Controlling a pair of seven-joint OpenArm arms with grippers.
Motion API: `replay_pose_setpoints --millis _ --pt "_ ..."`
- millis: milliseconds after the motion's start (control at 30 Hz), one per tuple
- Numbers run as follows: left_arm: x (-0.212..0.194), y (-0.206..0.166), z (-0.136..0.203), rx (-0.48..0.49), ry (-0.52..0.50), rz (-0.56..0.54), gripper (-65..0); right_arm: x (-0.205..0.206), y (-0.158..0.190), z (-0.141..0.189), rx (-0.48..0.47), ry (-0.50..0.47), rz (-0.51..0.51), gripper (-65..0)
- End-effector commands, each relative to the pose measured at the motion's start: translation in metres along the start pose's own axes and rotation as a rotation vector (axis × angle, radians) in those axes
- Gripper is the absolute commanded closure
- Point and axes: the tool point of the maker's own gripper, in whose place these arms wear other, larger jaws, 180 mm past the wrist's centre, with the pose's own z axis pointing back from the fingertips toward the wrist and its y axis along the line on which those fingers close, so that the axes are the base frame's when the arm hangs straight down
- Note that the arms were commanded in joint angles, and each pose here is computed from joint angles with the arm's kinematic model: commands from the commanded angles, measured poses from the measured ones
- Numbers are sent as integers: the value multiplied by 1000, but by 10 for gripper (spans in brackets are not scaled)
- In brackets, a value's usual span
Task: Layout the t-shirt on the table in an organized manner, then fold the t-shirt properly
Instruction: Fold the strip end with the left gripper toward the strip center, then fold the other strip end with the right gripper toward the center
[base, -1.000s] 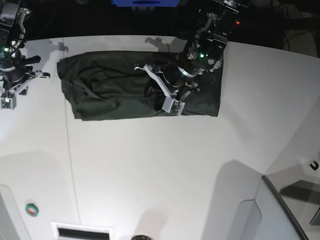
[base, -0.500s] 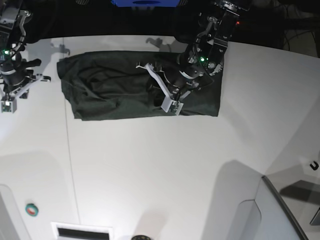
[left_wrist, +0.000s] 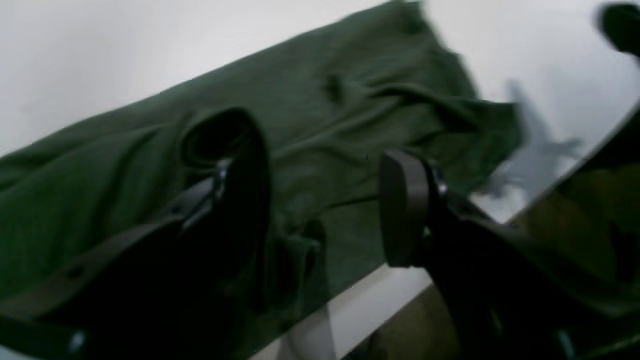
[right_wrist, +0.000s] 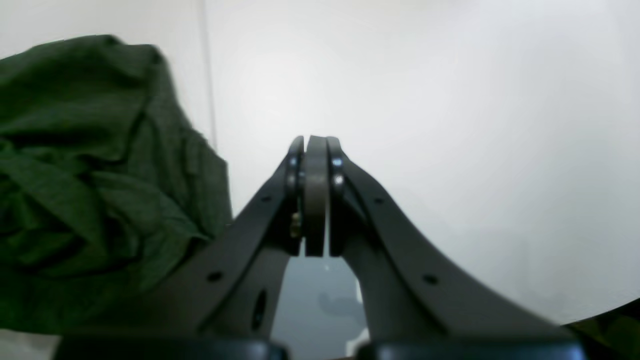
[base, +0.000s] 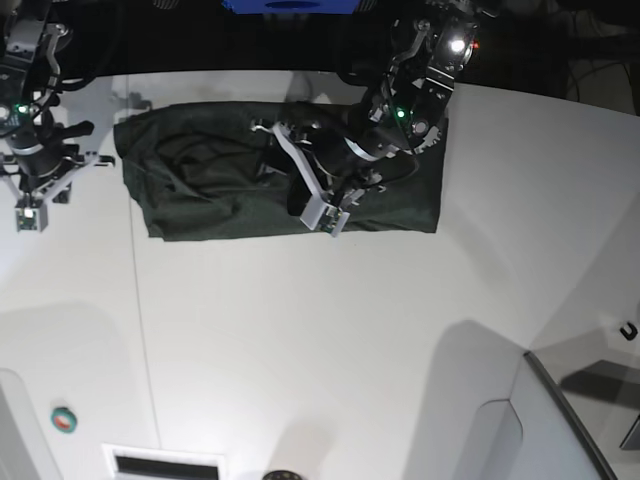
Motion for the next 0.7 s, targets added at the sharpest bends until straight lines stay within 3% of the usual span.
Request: replay_pose_setpoints --millis 0,100,133,233,433,567,667 --pt "13 3 7 11 -51 5 -359 15 0 2 1 -47 18 0" --pt "13 41 32 113 -79 35 -332 20 20 1 50 -58 55 0" --pt "10 59 44 161 -85 48 -278 26 30 3 72 -73 72 0" --pt "5 111 82 308 -110 86 0 45 67 13 155 -132 134 0" --pt "-5 175 121 490 -117 146 0 51 182 39 430 -153 301 0" --pt "-16 185 121 508 -95 173 0 43 252 64 609 -176 397 0" --pt "-21 185 121 509 -85 178 0 36 281 70 682 -170 454 0"
